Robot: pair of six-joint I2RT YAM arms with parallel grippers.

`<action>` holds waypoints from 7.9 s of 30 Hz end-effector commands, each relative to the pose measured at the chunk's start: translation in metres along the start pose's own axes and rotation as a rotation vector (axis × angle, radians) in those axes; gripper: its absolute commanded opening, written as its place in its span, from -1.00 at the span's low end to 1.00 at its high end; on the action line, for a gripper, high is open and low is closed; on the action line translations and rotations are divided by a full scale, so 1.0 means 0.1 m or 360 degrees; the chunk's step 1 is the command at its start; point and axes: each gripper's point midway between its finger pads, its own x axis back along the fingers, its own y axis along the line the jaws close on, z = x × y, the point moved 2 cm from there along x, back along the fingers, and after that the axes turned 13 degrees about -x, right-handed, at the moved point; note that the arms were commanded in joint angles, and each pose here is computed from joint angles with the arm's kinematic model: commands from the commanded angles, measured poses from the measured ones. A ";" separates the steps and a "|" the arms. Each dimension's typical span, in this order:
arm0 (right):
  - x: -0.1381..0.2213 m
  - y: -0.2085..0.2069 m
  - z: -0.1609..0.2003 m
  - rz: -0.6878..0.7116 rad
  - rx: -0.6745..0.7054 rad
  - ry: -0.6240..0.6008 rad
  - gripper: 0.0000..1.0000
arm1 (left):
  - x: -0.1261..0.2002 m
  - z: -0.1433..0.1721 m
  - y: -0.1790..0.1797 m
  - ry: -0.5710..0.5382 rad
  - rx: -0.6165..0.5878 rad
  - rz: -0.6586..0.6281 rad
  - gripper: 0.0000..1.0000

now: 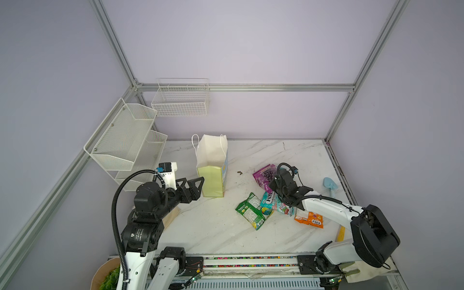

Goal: Place the snacks into the paper bag
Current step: Pick up the snack at the center of the table, then pick up the paper bag from the top-center of the table, then place the snack in the paper bag.

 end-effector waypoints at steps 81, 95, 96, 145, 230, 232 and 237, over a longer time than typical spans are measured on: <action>0.98 0.31 -0.42 -0.0305 0.0245 -0.0189 -1.00 | -1.38 -0.84 0.47 0.0328 -0.0551 -0.0701 -1.00; 1.04 0.26 -0.46 -0.0293 0.0255 -0.0216 -1.00 | -1.56 -0.66 0.39 0.0454 -0.0762 -0.0857 -1.00; 1.06 0.25 -0.47 -0.0292 0.0258 -0.0221 -1.00 | -1.58 -0.64 0.37 0.0463 -0.0768 -0.0853 -1.00; 2.71 2.32 -1.01 -0.1274 0.0385 -0.0231 -1.00 | -1.63 0.11 -0.32 0.0555 -0.0848 -0.0709 -1.00; 0.99 2.27 0.84 -0.0664 0.0925 0.0298 -1.00 | -1.53 0.14 -0.41 0.0487 -0.0670 -0.0596 -1.00; 0.95 2.27 0.87 -0.0661 0.0925 0.0309 -1.00 | -1.53 0.14 -0.41 0.0486 -0.0670 -0.0595 -1.00; 0.87 2.28 0.92 -0.0655 0.0906 0.0317 -1.00 | -1.53 0.14 -0.41 0.0483 -0.0669 -0.0595 -1.00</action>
